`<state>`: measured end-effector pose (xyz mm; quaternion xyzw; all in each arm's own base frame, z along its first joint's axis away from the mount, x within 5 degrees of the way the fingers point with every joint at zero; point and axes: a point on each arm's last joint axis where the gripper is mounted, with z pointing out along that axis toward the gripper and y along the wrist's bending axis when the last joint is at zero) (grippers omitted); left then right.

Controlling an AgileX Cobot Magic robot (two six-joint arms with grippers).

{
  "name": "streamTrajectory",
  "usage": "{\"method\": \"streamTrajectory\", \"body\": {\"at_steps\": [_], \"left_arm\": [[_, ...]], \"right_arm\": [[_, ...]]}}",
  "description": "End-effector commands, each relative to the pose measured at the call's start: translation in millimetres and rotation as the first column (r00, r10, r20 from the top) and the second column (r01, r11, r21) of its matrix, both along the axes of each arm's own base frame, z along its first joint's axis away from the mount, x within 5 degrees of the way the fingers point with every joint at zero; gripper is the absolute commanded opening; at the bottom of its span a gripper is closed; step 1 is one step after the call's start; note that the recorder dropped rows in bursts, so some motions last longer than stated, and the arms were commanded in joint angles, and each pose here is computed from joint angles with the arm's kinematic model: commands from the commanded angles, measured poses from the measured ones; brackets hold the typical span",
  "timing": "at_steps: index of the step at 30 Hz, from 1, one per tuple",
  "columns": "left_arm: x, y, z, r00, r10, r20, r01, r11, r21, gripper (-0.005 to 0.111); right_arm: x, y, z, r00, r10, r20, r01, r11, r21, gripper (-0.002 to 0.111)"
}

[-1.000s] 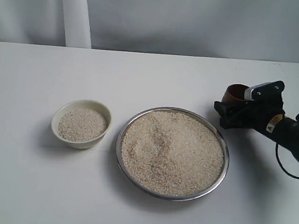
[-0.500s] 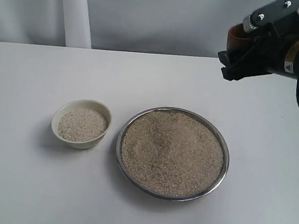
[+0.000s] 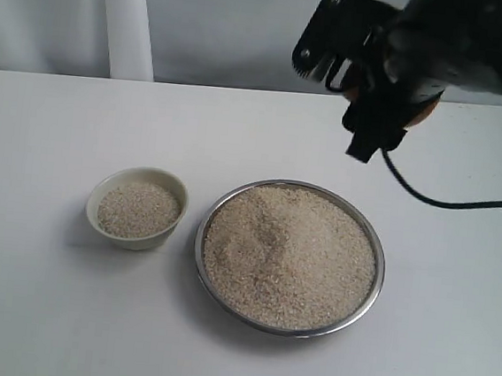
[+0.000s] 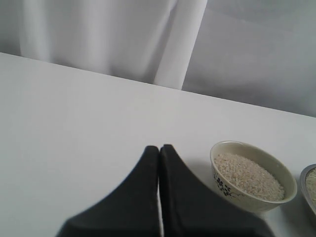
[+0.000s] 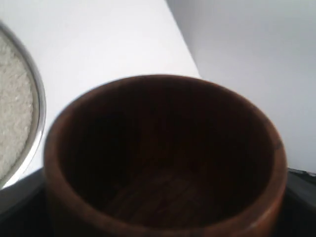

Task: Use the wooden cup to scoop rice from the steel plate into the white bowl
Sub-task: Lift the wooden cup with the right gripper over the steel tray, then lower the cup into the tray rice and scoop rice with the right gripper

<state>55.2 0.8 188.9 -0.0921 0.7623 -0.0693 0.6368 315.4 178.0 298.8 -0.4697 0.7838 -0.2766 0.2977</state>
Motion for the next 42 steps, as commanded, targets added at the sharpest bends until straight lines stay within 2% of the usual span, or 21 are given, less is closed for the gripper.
{"method": "streamTrajectory", "body": {"at_steps": [1, 5, 9, 15, 19, 31, 42], "left_arm": [[0, 0, 0, 1.000, -0.006, 0.002, 0.006, 1.000, -0.007, 0.000], [0, 0, 0, 1.000, -0.006, 0.002, 0.006, 1.000, -0.007, 0.000], [0, 0, 0, 1.000, -0.006, 0.002, 0.006, 1.000, -0.007, 0.000], [0, 0, 0, 1.000, -0.006, 0.002, 0.006, 1.000, -0.007, 0.000], [0, 0, 0, 1.000, -0.006, 0.002, 0.006, 1.000, -0.007, 0.000], [0, 0, 0, 1.000, -0.006, 0.002, 0.006, 1.000, -0.007, 0.000], [0, 0, 0, 1.000, -0.006, 0.002, 0.006, 1.000, -0.007, 0.000]], "right_arm": [[7, 16, -25, 0.994, 0.012, -0.112, -0.032, 0.984, -0.174, 0.000], [8, 28, -56, 0.974, 0.033, -0.226, -0.116, 0.924, -0.365, 0.000], [4, 37, -81, 0.952, 0.014, -0.305, -0.187, 0.816, -0.547, 0.000], [2, 63, -98, 0.934, 0.149, -0.323, -0.343, 0.621, -0.705, 0.000], [-8, 78, -99, 0.900, 0.223, -0.375, -0.435, 0.513, -0.740, 0.000], [-15, 85, -112, 0.881, 0.219, -0.419, -0.468, 0.526, -0.710, 0.000], [-10, 89, -151, 0.873, 0.186, -0.452, -0.482, 0.474, -0.737, 0.000]]}}
